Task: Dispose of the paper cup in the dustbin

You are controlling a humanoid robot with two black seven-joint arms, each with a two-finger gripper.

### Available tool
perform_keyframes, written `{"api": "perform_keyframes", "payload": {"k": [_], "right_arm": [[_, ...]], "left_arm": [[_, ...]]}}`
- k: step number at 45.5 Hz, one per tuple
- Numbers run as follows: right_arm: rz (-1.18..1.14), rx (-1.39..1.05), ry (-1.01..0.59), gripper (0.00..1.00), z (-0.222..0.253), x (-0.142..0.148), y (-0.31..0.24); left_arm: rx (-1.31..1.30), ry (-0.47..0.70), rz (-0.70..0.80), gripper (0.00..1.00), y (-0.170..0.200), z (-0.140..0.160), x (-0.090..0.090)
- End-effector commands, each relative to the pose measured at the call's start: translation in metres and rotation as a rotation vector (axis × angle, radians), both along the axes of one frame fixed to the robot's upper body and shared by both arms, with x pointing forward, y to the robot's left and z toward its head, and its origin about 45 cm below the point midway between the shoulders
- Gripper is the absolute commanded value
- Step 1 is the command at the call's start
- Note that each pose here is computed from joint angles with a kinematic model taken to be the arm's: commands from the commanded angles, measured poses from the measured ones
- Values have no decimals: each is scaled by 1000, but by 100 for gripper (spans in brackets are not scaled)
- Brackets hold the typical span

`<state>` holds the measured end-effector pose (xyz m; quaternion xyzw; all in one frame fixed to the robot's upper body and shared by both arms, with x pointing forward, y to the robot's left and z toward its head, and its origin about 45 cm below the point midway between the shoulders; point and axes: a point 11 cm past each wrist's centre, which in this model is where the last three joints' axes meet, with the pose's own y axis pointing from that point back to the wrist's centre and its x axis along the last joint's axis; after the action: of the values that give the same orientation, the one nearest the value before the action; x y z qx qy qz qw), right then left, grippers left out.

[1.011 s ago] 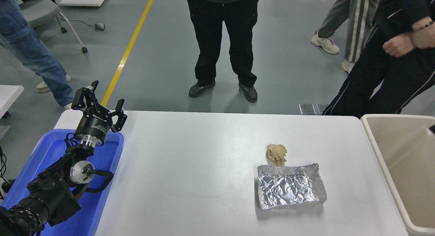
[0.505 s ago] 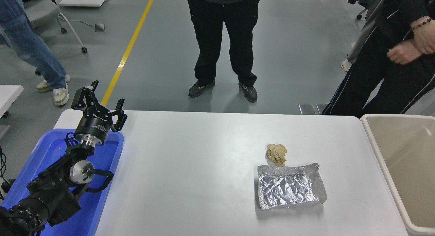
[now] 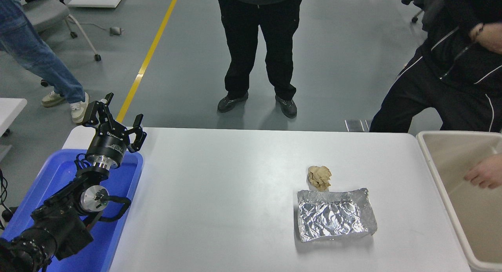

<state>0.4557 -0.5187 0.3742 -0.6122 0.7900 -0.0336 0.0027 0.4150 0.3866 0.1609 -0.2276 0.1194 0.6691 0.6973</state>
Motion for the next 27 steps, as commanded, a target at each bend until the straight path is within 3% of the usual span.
{"api": "perform_keyframes", "payload": {"k": [1, 17, 27], "right_arm": [[47, 161, -151, 99, -30, -15, 16], [68, 363, -204, 99, -135, -42, 61], [61, 442, -133, 99, -185, -56, 87]], "left_arm": [[0, 1, 1, 100, 0, 0, 0], [0, 0, 0, 100, 0, 0, 0], [0, 0, 0, 100, 0, 0, 0]]}}
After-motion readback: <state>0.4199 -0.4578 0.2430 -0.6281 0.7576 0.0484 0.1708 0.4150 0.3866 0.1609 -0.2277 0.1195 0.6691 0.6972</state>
